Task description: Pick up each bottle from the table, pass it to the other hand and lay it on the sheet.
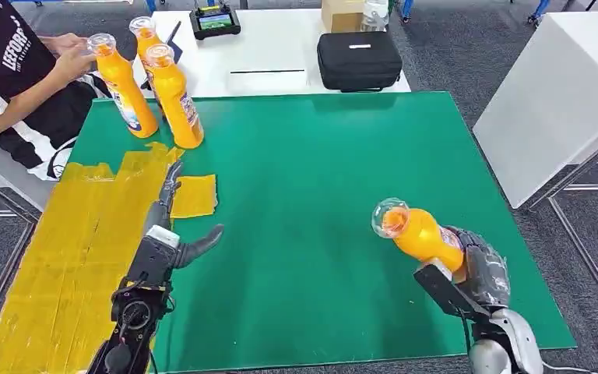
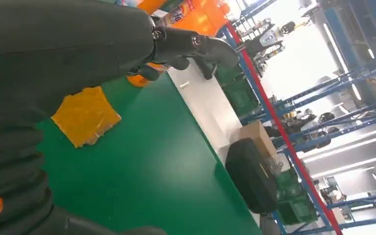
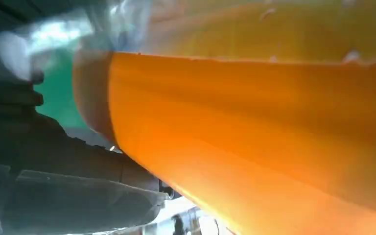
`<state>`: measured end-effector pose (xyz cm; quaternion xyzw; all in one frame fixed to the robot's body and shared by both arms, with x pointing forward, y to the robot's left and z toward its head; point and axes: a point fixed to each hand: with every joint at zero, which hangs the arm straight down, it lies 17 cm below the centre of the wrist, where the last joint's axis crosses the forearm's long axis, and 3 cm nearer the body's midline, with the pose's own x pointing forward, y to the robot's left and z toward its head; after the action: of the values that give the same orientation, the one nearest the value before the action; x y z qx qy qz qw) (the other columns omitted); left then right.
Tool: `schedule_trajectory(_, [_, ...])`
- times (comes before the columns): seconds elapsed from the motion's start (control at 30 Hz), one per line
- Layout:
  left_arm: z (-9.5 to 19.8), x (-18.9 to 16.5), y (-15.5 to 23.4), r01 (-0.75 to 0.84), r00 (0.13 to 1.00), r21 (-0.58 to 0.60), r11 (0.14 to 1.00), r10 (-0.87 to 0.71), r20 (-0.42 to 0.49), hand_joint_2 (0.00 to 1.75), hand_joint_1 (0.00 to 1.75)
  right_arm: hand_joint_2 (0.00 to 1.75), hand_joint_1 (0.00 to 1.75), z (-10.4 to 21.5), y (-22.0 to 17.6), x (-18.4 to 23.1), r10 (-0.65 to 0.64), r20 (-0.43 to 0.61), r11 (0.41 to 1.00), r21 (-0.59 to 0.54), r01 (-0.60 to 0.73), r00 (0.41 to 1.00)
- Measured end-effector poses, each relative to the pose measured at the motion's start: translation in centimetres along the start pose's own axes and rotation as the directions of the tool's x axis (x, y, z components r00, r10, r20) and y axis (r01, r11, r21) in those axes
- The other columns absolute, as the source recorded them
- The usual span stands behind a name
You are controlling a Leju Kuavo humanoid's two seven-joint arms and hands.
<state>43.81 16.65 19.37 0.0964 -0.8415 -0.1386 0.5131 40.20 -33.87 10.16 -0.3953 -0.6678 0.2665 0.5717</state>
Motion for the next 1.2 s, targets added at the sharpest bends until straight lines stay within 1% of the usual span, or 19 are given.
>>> schedule_trajectory(0.1, [0.0,0.1,-0.3,-0.002,1.0,-0.004,1.0,0.002,0.002,1.75,0.0,1.75,1.75,-0.3,0.2,1.6,-0.097,0.019,0.995,-0.025,0.098,0.995])
schedule_trajectory(0.17, [0.0,0.2,-0.7,-0.006,1.0,-0.014,1.0,0.006,0.004,1.75,0.0,1.75,1.75,-0.7,0.0,3.0,-0.202,0.046,0.977,-0.054,0.204,0.978])
schedule_trajectory(0.3, [-0.6,1.0,-2.1,-0.025,0.999,-0.049,0.998,0.026,0.023,1.75,0.0,1.75,1.75,-2.5,0.2,6.2,-0.442,0.094,0.888,-0.092,0.45,0.892])
schedule_trajectory(0.4, [-1.1,1.6,-3.0,-0.047,0.998,-0.073,0.996,0.049,0.031,1.75,0.0,1.75,1.75,-3.9,1.8,9.0,-0.602,0.105,0.793,-0.032,0.608,0.791])
schedule_trajectory(0.43, [-1.2,1.7,-3.4,-0.051,0.998,-0.084,0.995,0.054,0.033,1.75,0.0,1.75,1.75,-4.3,2.4,9.7,-0.63,0.105,0.772,-0.013,0.635,0.769])
schedule_trajectory(0.5, [-1.2,1.9,-3.9,-0.06,0.997,-0.093,0.994,0.064,0.033,1.75,0.0,1.75,1.75,-4.7,3.2,11.0,-0.655,0.11,0.753,0.009,0.658,0.748])
schedule_trajectory(0.63, [-1.1,2.2,-5.2,-0.105,0.993,-0.137,0.985,0.111,0.034,1.75,0.0,1.75,1.75,-5.3,5.5,13.8,-0.739,0.11,0.674,0.106,0.731,0.665])
schedule_trajectory(0.7, [-1.1,2.6,-5.9,-0.13,0.99,-0.16,0.979,0.137,0.036,1.75,0.0,1.75,1.75,-5.6,6.4,15.4,-0.759,0.122,0.651,0.136,0.747,0.639])
schedule_trajectory(0.9, [-1.2,2.8,-6.8,-0.19,0.98,-0.188,0.964,0.198,0.024,1.75,0.0,1.75,1.75,-5.9,8.3,18.0,-0.786,0.119,0.618,0.203,0.76,0.607])
schedule_trajectory(1.0, [-1.4,2.9,-6.8,-0.204,0.977,-0.194,0.959,0.213,0.024,1.75,0.0,1.75,1.75,-5.9,9.6,20.2,-0.797,0.116,0.6,0.26,0.757,0.592])
schedule_trajectory(1.2, [-1.4,2.8,-7.1,-0.215,0.975,-0.206,0.955,0.223,0.014,1.75,0.0,1.75,1.75,-4.7,13.0,24.3,-0.8,0.1,0.582,0.371,0.724,0.591])
